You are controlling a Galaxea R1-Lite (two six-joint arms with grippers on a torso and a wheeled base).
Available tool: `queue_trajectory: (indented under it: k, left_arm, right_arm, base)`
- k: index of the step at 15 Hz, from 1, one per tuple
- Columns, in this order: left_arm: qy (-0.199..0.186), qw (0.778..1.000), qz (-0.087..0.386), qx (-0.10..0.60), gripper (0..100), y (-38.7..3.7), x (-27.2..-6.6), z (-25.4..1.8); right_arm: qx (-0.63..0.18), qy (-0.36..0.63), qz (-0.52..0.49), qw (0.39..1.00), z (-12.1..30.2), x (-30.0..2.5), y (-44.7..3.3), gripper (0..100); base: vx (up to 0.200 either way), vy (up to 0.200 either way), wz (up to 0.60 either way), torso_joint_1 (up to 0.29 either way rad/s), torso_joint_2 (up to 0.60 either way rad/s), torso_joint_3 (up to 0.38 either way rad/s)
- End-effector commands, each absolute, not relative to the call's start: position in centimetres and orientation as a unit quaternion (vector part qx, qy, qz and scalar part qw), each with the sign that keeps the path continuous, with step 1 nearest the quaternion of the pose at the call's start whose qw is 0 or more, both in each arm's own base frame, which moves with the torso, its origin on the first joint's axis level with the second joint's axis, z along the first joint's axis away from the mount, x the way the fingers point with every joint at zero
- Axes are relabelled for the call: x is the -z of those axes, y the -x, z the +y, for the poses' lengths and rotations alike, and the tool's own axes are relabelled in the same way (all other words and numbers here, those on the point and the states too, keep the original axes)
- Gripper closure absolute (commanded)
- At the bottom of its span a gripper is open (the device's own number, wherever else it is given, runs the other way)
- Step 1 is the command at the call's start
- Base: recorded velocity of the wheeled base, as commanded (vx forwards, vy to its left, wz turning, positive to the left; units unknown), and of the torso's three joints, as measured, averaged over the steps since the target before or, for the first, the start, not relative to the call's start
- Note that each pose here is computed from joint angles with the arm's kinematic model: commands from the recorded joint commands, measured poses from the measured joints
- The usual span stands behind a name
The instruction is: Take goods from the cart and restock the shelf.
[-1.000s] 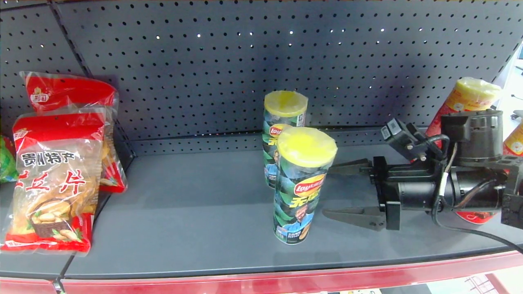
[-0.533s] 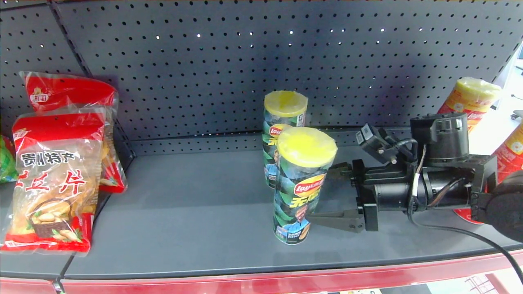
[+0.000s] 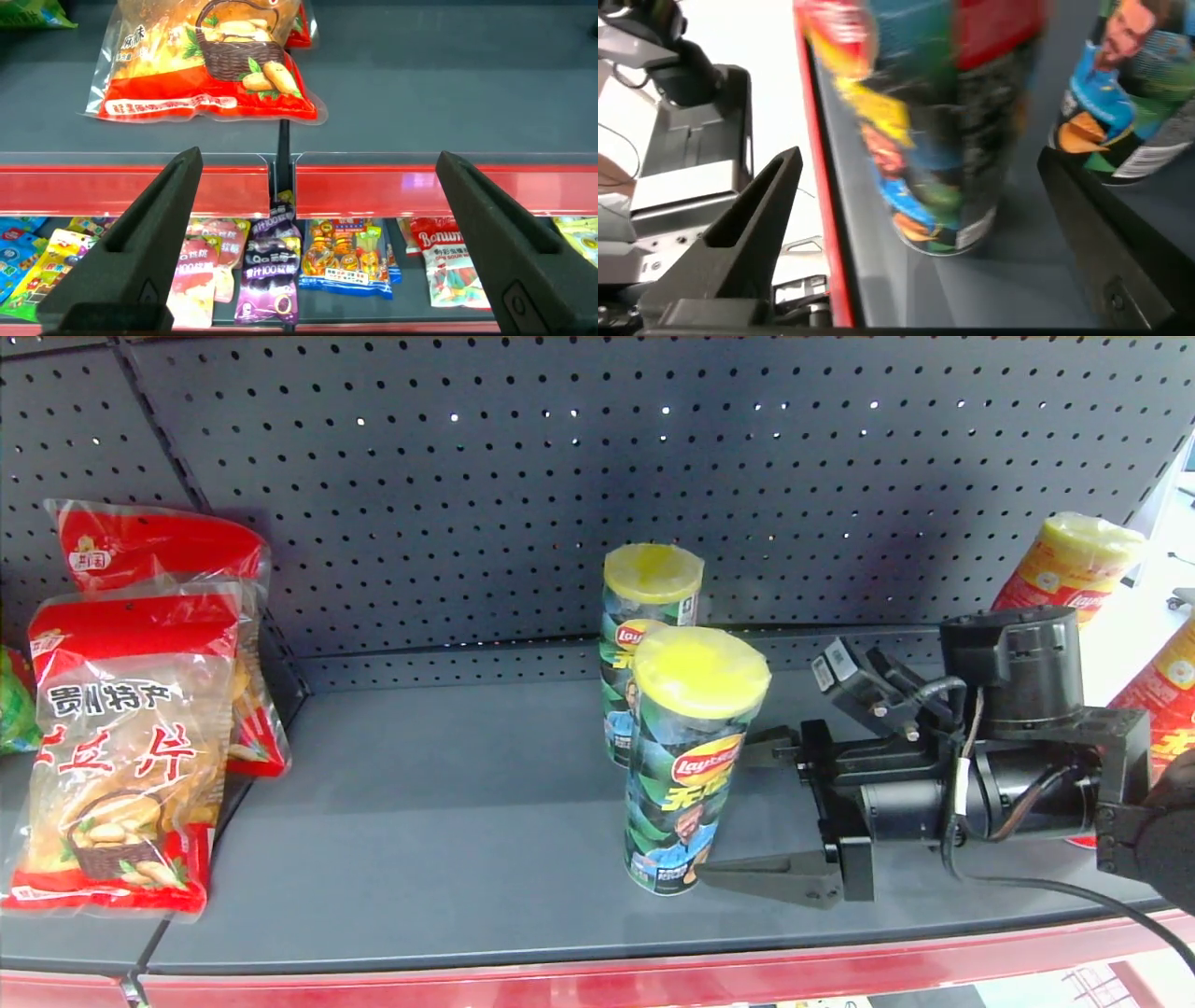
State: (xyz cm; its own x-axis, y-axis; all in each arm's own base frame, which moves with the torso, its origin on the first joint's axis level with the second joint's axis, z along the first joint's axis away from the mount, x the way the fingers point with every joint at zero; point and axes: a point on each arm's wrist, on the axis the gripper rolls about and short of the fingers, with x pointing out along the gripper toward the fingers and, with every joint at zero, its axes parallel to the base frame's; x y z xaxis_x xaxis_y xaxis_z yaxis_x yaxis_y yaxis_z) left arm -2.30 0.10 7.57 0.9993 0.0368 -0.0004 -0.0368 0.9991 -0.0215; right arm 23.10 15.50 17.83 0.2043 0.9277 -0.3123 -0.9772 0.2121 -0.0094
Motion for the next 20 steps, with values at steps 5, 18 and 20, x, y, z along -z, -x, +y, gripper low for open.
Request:
queue_trajectory:
  k: [5, 18, 20]
  left_arm:
    - [0.011, 1.0, 0.001, -0.018, 0, 2.3, -7.6, 0.1]
    - [0.011, 1.0, 0.0, -0.019, 0, 2.3, -7.6, 0.1]
    - [0.012, 1.0, 0.0, -0.019, 0, 2.3, -7.6, 0.1]
  right_arm:
    - [-0.624, 0.105, 0.115, 0.766, 15.3, -18.1, -22.0, 0]
    - [-0.639, 0.105, 0.122, 0.753, 15.4, -17.7, -20.3, 0]
    - [-0.639, 0.105, 0.122, 0.753, 15.4, -17.7, -20.3, 0]
  base:
    - [0.0, 0.0, 0.0, 0.0, 0.0, 0.0]
    - [0.0, 0.0, 0.0, 0.0, 0.0, 0.0]
    - [0.0, 0.0, 0.0, 0.0, 0.0, 0.0]
